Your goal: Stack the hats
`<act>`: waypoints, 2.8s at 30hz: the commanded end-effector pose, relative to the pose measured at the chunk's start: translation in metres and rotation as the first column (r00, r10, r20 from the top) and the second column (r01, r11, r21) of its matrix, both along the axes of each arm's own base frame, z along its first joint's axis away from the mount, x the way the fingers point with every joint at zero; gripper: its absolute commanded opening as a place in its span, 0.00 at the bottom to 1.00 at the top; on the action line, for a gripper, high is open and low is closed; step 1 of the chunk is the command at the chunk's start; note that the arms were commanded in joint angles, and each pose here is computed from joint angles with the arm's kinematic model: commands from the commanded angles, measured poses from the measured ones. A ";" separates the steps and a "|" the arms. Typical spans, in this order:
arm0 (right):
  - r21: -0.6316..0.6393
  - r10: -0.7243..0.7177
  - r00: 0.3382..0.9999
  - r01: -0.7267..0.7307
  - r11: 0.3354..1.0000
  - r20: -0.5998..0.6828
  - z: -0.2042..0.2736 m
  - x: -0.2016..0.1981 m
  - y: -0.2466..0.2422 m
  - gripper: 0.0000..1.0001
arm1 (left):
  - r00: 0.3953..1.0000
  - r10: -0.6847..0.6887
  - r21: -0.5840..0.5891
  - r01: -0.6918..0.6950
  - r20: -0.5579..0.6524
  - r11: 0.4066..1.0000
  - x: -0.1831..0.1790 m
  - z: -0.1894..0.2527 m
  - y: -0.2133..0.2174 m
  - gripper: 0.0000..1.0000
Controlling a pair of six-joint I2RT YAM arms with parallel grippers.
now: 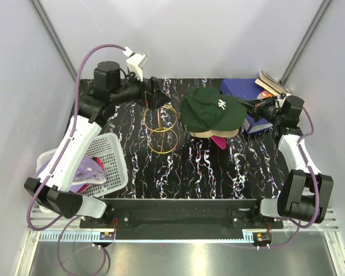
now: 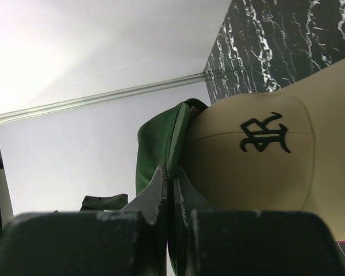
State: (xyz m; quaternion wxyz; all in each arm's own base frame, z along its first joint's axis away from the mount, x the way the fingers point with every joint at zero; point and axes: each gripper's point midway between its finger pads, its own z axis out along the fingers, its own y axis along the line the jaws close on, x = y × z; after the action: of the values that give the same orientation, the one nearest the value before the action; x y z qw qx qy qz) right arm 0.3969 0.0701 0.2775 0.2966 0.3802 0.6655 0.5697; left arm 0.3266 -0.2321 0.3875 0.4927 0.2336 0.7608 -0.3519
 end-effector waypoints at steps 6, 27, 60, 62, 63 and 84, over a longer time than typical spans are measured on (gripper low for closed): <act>-0.051 -0.030 0.998 0.027 0.998 -0.057 -0.046 -0.009 -0.012 0.00 | 0.997 -0.045 -0.031 0.047 0.066 0.998 0.009 0.009 -0.035 0.99; -0.093 -0.028 0.999 0.025 0.995 -0.033 -0.100 0.003 -0.037 0.00 | 0.988 -0.102 -0.145 0.085 -0.116 0.986 0.048 -0.091 -0.117 0.98; -0.604 -0.143 0.977 0.211 0.769 0.158 -0.026 -0.007 -0.083 0.60 | 0.947 -0.226 -0.094 0.209 -0.229 0.973 0.025 -0.172 -0.142 0.98; -0.586 -0.114 0.985 0.169 0.792 0.130 -0.035 -0.007 -0.074 0.60 | 0.945 -0.221 -0.088 0.206 -0.240 0.975 0.024 -0.172 -0.141 0.97; -0.571 -0.082 0.992 0.121 0.812 0.092 -0.048 -0.007 -0.063 0.60 | 0.945 -0.220 -0.087 0.204 -0.241 0.975 0.024 -0.172 -0.140 0.97; -0.599 -0.120 0.992 0.124 0.791 0.047 -0.044 0.013 -0.057 0.62 | 0.976 0.196 0.113 -0.205 0.090 0.972 0.039 -0.022 -0.038 0.99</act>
State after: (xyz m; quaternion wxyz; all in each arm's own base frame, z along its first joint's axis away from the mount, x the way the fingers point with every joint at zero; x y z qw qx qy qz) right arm 0.3980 0.0320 0.1772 0.3540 0.3219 0.8066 0.3471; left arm 0.3627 -0.3498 0.3137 0.4489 0.2632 0.7699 -0.3695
